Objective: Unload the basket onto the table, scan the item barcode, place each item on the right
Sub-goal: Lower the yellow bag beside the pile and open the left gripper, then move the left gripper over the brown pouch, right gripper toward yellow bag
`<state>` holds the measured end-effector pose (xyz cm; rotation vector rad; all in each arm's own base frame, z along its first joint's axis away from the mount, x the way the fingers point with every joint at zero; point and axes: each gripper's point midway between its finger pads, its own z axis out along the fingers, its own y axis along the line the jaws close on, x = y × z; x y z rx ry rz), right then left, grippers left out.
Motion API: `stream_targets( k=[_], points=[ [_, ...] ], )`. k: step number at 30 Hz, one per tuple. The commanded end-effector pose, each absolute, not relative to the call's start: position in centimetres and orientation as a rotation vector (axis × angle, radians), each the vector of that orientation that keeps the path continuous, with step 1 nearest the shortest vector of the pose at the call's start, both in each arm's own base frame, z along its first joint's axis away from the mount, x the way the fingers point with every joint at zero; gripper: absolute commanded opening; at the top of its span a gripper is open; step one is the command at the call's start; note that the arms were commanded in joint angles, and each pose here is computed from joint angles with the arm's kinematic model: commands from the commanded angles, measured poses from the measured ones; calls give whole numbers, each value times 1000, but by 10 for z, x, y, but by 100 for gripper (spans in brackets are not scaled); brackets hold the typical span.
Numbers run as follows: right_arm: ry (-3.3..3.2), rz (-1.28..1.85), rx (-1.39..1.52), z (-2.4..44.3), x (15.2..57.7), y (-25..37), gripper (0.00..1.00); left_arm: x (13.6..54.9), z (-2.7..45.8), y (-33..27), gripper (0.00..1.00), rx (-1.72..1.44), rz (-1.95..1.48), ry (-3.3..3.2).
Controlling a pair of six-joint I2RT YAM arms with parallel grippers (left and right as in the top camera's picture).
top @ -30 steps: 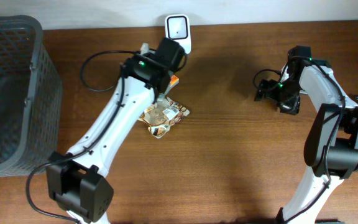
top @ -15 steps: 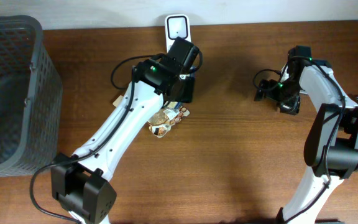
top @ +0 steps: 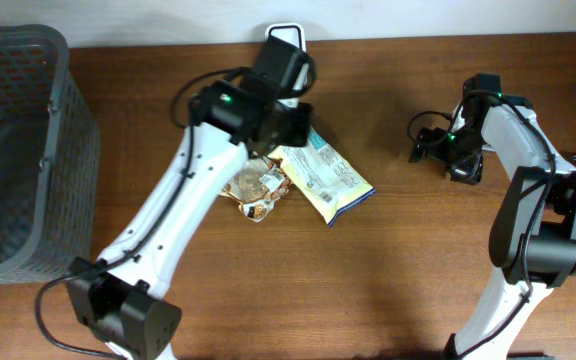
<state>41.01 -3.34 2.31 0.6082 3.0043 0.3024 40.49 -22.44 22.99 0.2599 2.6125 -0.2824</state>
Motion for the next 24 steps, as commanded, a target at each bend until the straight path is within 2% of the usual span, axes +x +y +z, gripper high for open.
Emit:
stream_targets(
  k=[1,9,13,14,16,18,19,20,21,23,24],
  points=[
    [3013,316,615,20,408,-30,98,423,234,-170,11,130,-83,2596],
    [3013,316,615,20,408,-30,98,419,159,-143,12,86,37,2808],
    [3013,316,615,20,408,-30,99,417,135,-142,17,94,71,2873],
    [3013,316,615,20,408,-30,98,416,132,-142,24,96,77,2883],
    [3007,317,614,21,409,-30,99,414,126,-140,27,100,90,2907],
    [2977,316,603,21,417,-31,98,411,120,-139,41,103,104,2930],
    [2969,315,599,21,419,-31,99,411,119,-139,53,103,107,2934],
    [2963,315,597,22,420,-32,99,410,119,-139,75,104,108,2936],
    [2959,314,595,22,421,-32,98,411,119,-138,86,101,108,2936],
    [2938,314,588,22,427,-33,98,413,119,-135,100,88,108,2934],
    [2922,345,580,24,431,-30,99,414,119,-132,99,76,108,2934]
  ],
)
